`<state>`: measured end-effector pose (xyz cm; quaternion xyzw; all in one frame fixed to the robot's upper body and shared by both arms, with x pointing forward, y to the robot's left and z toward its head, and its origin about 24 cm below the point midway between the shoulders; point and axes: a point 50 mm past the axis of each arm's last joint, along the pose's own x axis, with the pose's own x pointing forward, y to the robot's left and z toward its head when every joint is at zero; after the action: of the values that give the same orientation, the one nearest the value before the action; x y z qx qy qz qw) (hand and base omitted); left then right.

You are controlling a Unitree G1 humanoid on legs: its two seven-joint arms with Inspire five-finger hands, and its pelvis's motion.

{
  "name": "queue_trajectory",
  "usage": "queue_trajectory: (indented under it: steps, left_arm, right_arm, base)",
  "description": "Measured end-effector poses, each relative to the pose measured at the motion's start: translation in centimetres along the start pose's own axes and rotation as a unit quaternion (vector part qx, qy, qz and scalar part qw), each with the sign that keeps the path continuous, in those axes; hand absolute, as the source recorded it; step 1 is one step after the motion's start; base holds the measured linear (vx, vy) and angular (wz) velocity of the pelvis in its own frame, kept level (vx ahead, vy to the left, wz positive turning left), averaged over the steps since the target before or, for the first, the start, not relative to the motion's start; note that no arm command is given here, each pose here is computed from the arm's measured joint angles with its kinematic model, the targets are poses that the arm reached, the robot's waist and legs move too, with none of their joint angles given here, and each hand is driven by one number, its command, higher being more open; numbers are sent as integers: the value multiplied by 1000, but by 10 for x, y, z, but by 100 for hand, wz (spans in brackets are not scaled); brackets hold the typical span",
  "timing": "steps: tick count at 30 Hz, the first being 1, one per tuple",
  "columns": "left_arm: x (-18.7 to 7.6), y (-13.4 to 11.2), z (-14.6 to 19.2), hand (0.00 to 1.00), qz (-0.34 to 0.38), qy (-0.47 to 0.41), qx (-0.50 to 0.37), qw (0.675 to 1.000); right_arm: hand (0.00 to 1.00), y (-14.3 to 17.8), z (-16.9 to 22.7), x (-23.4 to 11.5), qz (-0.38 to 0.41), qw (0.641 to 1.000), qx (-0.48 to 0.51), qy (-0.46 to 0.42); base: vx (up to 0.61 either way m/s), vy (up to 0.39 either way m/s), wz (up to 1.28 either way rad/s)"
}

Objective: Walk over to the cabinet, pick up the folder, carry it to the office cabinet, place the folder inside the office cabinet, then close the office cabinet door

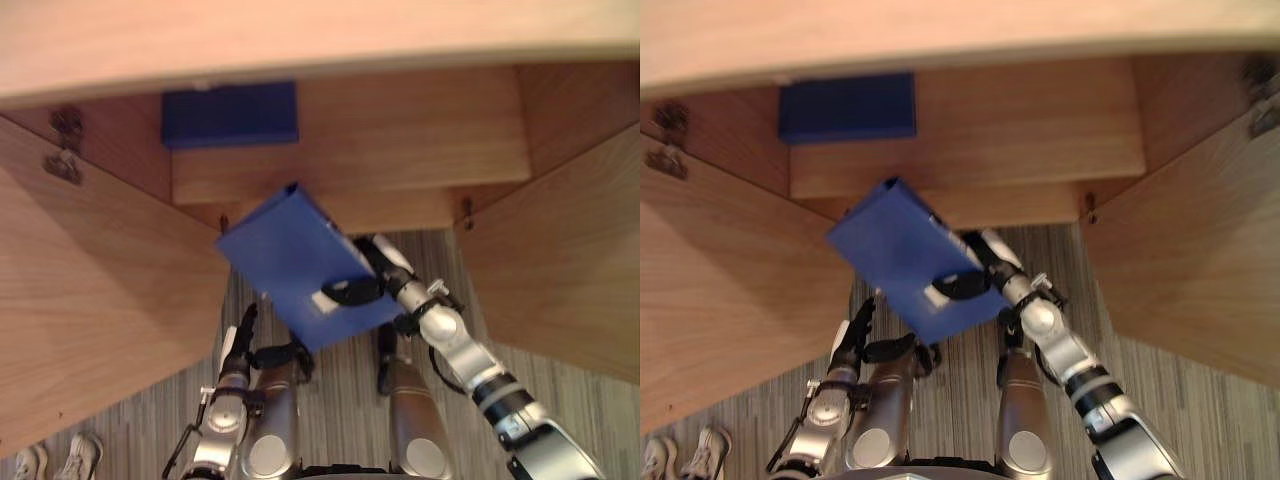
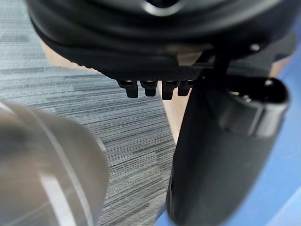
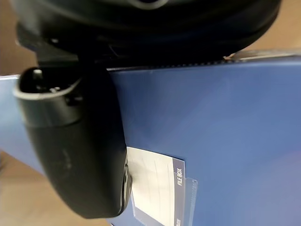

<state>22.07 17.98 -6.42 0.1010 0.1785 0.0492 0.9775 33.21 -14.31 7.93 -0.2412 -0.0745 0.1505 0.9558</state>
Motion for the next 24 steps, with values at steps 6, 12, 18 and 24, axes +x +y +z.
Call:
queue_trajectory:
  steps: [6,12,18,24]
  left_arm:
    - [3,3,17,100,29,-34,-68,997]
    - [5,9,28,100,66,-54,-122,989]
    - [5,9,28,100,69,-58,-147,985]
    - [7,5,31,100,81,-61,-173,980]
  right_arm:
    - [0,-70,72,28,-154,967,156,-132]
    - [0,-138,177,33,-218,895,247,-300]
    - [0,-177,223,39,-229,857,316,-337]
    - [0,-192,232,56,-263,834,390,-287]
  base:
    - [-103,8,-12]
    - [-13,-21,-6]
    - [47,-15,5]
    - [64,-17,8]
